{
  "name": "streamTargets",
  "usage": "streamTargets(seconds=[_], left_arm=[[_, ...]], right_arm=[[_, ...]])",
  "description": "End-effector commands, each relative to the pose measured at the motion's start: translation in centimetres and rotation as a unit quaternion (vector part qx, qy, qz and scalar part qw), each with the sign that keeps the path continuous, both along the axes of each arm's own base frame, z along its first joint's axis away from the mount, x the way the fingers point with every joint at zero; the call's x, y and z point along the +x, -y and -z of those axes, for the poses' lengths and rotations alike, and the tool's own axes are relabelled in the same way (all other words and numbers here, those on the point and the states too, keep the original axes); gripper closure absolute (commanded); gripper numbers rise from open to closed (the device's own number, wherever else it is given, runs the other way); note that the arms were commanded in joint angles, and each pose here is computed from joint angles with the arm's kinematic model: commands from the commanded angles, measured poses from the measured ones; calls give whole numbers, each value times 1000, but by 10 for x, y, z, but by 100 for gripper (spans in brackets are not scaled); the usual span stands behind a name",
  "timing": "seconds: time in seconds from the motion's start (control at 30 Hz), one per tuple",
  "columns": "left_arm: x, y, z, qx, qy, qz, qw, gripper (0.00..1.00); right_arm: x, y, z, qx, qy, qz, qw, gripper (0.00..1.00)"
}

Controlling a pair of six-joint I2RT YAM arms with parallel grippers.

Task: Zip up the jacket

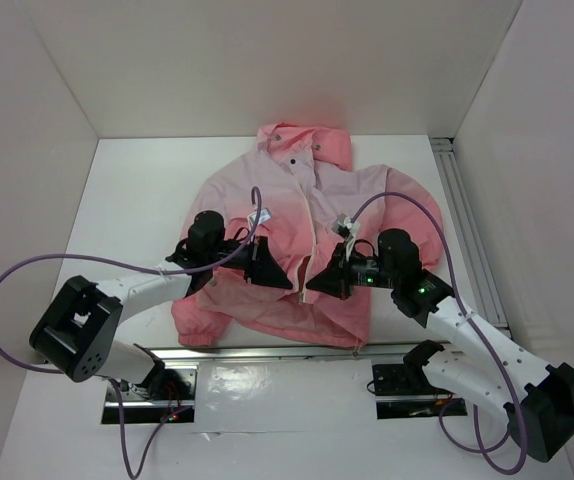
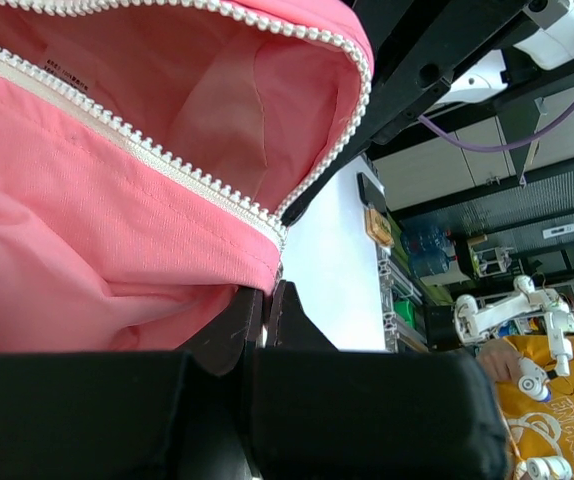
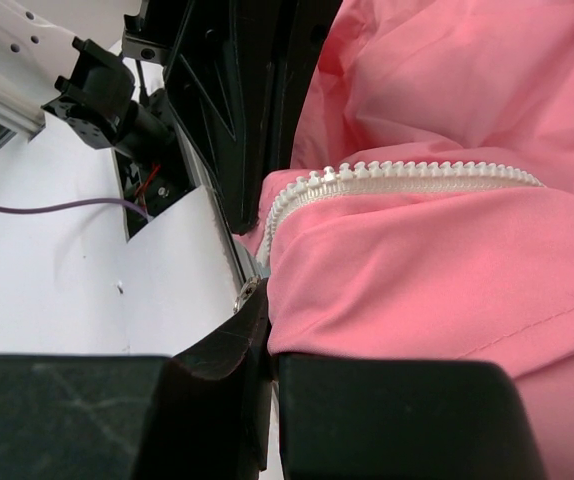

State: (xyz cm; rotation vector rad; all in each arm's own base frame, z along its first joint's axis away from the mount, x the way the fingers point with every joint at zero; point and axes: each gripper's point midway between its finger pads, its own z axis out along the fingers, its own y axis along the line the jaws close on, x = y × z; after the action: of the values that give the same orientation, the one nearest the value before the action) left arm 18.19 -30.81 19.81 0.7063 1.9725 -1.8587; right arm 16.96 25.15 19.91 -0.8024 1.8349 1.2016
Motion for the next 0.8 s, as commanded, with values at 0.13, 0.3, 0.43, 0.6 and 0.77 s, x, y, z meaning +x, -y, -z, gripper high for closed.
streamTargets(seconds=[0.13, 0.3, 0.43, 0.6, 0.77], left_arm=[[-10, -1, -19, -33, 45, 27, 998, 100], [-10, -1, -22, -37, 49, 27, 998, 100], [-10, -1, -22, -37, 49, 27, 998, 100], [-10, -1, -22, -37, 49, 27, 998, 100], [-10, 0, -21, -37, 44, 31, 998, 100]], right_arm=[[12, -5, -39, 38, 60, -3, 997, 100], [11, -6, -41, 42, 63, -7, 997, 100], [9, -6, -41, 43, 62, -12, 997, 100], [8, -7, -43, 47, 61, -16, 997, 100], [8, -7, -43, 47, 61, -16, 997, 100]])
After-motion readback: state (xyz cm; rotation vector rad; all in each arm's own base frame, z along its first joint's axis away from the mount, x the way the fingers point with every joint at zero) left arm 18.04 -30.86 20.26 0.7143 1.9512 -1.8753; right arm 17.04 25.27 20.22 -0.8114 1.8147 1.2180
